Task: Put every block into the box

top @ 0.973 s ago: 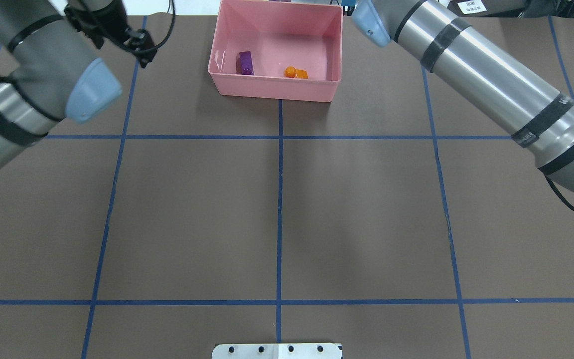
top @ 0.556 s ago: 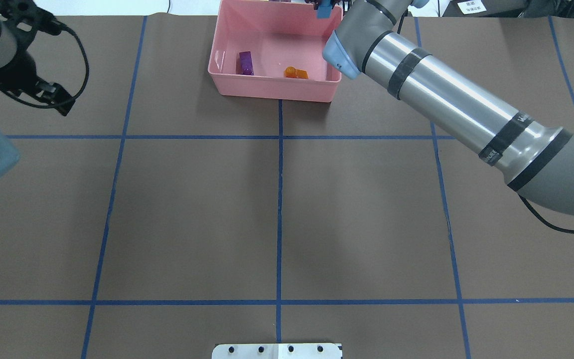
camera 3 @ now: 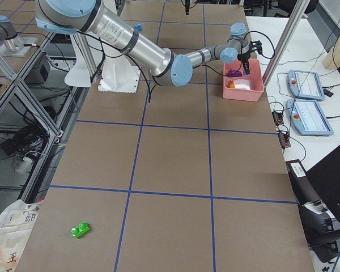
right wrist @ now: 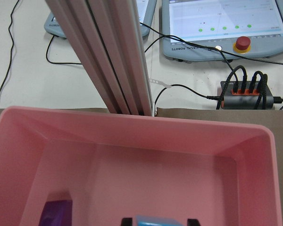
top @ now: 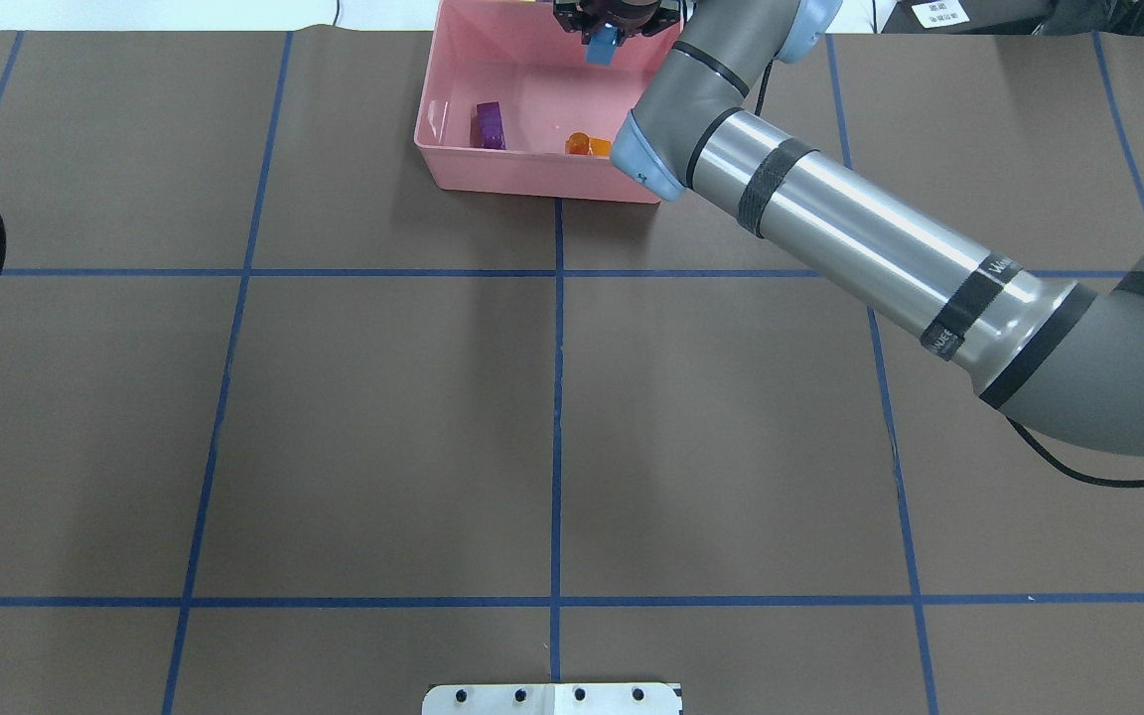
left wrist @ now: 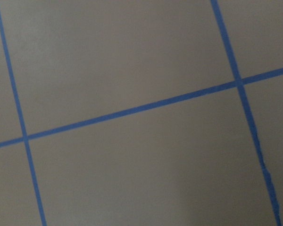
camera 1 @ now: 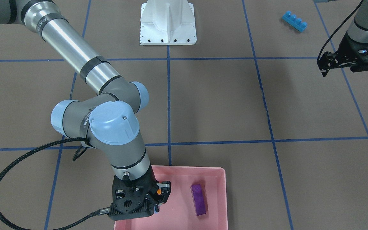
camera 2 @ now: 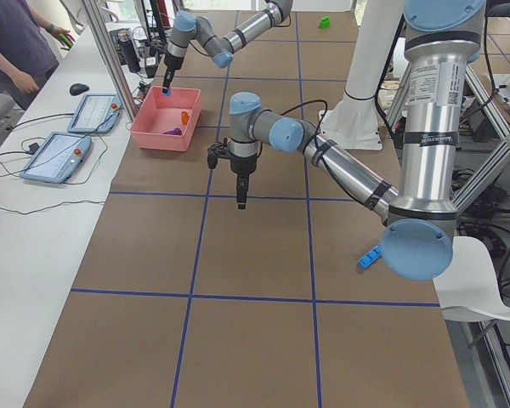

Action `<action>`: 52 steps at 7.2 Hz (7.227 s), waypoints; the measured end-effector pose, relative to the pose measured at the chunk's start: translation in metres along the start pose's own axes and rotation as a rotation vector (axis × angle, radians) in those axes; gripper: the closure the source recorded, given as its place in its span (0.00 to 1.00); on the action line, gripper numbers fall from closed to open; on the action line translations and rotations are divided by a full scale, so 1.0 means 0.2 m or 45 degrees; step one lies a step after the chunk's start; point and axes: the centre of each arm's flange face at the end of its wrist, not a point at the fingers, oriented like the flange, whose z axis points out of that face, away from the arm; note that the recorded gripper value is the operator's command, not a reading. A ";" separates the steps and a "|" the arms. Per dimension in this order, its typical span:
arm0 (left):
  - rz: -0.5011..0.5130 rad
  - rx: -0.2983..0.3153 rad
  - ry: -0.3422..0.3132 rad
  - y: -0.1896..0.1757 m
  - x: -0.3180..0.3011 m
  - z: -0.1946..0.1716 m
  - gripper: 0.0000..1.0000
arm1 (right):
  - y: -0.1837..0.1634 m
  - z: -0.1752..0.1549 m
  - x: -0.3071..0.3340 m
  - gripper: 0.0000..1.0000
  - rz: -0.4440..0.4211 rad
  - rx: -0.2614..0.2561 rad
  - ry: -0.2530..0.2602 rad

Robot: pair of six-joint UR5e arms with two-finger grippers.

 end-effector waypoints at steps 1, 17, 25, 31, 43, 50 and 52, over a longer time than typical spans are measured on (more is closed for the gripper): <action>-0.106 0.035 0.038 0.11 -0.14 0.08 0.00 | 0.00 -0.01 0.00 0.01 0.014 0.000 -0.007; -0.571 -0.130 0.179 1.51 -0.32 0.70 0.00 | 0.41 -1.01 2.01 0.00 -0.254 -0.535 0.135; -0.534 -0.159 0.142 1.82 -0.28 0.78 0.00 | 0.85 -1.15 2.48 0.00 -0.307 -0.626 0.140; -0.517 -0.182 0.128 1.94 -0.30 0.84 0.00 | 0.86 -1.16 2.48 0.00 -0.309 -0.626 0.141; -0.470 -0.195 0.140 2.06 -0.32 0.89 1.00 | 0.89 -1.19 2.53 0.00 -0.318 -0.619 0.156; -0.498 -0.213 0.209 2.00 -0.30 0.78 1.00 | 0.94 -1.29 2.61 0.00 -0.315 -0.603 0.151; -0.523 -0.236 0.251 1.96 -0.25 0.66 1.00 | 0.94 -1.29 2.61 0.00 -0.316 -0.603 0.153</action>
